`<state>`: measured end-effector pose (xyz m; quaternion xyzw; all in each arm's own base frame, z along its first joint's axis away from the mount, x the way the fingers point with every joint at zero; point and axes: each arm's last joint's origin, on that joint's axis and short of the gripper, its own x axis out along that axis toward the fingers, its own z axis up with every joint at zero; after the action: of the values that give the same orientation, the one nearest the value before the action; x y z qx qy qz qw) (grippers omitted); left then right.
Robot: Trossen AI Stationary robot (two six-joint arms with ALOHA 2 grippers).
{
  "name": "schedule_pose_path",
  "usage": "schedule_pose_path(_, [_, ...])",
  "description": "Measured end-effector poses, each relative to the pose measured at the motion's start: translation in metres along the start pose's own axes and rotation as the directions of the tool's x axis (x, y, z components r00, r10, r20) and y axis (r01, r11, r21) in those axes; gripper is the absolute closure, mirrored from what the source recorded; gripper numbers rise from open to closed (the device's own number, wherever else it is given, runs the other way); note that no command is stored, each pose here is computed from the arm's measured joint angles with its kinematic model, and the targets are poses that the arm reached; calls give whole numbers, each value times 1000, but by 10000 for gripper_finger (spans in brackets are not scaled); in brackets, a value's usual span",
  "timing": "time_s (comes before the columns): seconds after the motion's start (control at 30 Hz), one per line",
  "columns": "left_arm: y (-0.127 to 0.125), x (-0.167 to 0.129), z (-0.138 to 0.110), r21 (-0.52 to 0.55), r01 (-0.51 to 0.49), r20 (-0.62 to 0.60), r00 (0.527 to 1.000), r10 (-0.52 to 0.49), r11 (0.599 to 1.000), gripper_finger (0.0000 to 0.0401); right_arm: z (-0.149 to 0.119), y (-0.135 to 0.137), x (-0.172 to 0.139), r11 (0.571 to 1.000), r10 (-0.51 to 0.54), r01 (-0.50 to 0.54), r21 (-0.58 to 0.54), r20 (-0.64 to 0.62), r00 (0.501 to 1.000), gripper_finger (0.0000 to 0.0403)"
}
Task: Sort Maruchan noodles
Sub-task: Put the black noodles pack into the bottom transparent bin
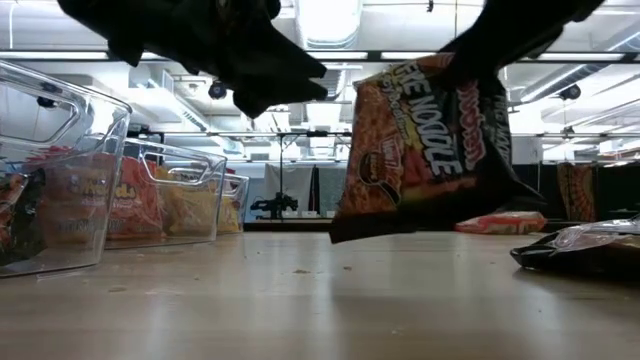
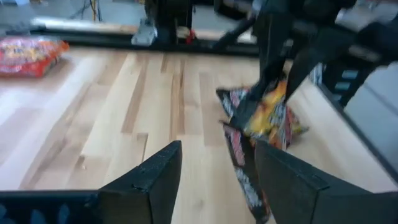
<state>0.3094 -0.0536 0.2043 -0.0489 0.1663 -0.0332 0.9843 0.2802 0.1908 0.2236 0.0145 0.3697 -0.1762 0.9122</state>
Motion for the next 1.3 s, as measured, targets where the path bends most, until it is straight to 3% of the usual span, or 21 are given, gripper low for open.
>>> schedule_pose_path(0.37, [-6,6,18,146,58,-153,988,-35,988,155,10,-10,11,990,6,-12,-142,-43,999,326])
schedule_pose_path(0.53, [-8,6,22,225,95,-141,988,-64,970,145,15,-17,18,966,5,-21,-257,-63,998,326])
schedule_pose_path(0.9, [-10,24,15,239,115,-99,991,-94,964,145,45,-33,27,900,-25,8,-437,-33,999,326])
schedule_pose_path(1.1, [-9,31,21,302,44,-76,997,-22,952,145,53,-33,25,880,-18,7,-476,-18,1000,326])
schedule_pose_path(1.3, [-10,29,30,342,37,-44,999,-23,939,145,52,-34,25,880,-21,5,-475,-27,999,326])
